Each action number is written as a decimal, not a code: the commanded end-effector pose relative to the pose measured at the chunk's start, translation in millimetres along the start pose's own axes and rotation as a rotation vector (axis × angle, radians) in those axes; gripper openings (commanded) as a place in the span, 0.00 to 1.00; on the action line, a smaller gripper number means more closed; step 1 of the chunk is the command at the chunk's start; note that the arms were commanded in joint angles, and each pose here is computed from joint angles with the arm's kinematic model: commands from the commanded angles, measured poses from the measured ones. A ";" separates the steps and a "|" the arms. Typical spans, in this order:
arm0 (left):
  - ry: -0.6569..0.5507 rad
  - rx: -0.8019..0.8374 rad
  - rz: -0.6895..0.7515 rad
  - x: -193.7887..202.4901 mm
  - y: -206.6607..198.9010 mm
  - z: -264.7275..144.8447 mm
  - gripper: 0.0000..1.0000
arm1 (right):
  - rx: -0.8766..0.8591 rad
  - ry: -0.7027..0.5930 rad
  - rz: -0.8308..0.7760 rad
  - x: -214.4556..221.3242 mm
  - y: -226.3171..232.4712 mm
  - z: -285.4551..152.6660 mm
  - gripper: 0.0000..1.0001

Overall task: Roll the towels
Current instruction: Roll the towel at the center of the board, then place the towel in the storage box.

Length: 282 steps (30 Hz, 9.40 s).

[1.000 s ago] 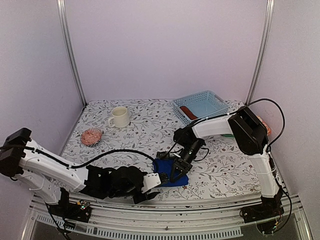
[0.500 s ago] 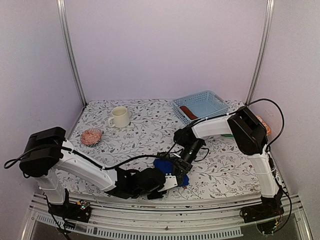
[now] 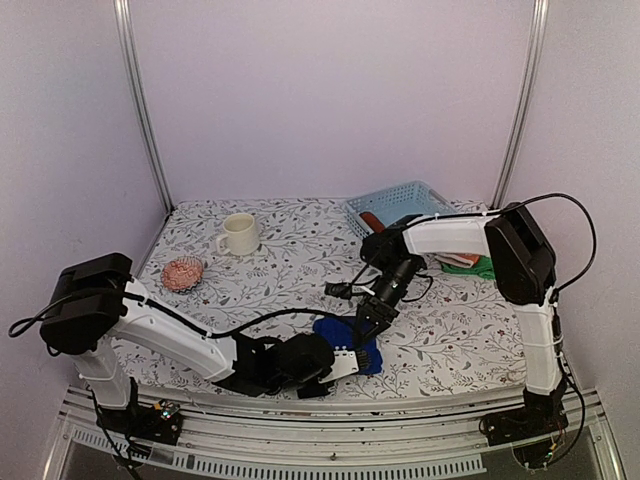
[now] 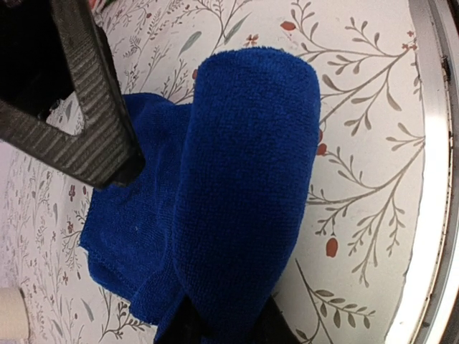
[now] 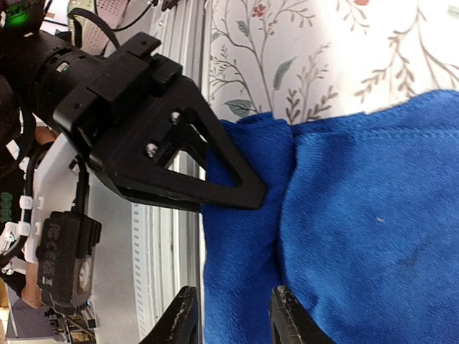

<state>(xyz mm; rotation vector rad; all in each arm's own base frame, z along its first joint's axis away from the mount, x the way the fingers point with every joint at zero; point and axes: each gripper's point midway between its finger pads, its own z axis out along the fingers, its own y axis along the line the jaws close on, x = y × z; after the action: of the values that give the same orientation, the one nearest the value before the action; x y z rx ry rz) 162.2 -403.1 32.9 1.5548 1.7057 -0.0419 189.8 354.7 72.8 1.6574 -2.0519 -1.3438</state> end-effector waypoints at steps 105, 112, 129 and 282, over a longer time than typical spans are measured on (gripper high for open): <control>-0.105 0.043 0.097 -32.1 -1.6 -25.1 0.60 | 0.022 0.038 0.005 60.5 -24.0 32.0 0.15; -0.014 -0.011 0.199 -24.5 -5.8 8.5 0.60 | 0.035 0.044 0.028 54.7 -29.2 30.0 0.16; 0.090 0.171 0.084 -5.2 -33.7 2.1 0.15 | 0.292 -0.152 -0.132 -6.9 13.5 -71.9 0.48; -0.349 -0.114 -0.527 8.8 90.7 -97.0 0.59 | 0.612 0.031 -0.256 -9.0 -6.9 -73.7 0.11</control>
<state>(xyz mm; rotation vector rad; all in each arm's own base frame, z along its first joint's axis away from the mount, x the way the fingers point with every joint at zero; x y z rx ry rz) 179.6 -338.7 138.8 0.9771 1.7115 -0.4902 200.5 337.1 86.9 2.2215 -2.2843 -0.8456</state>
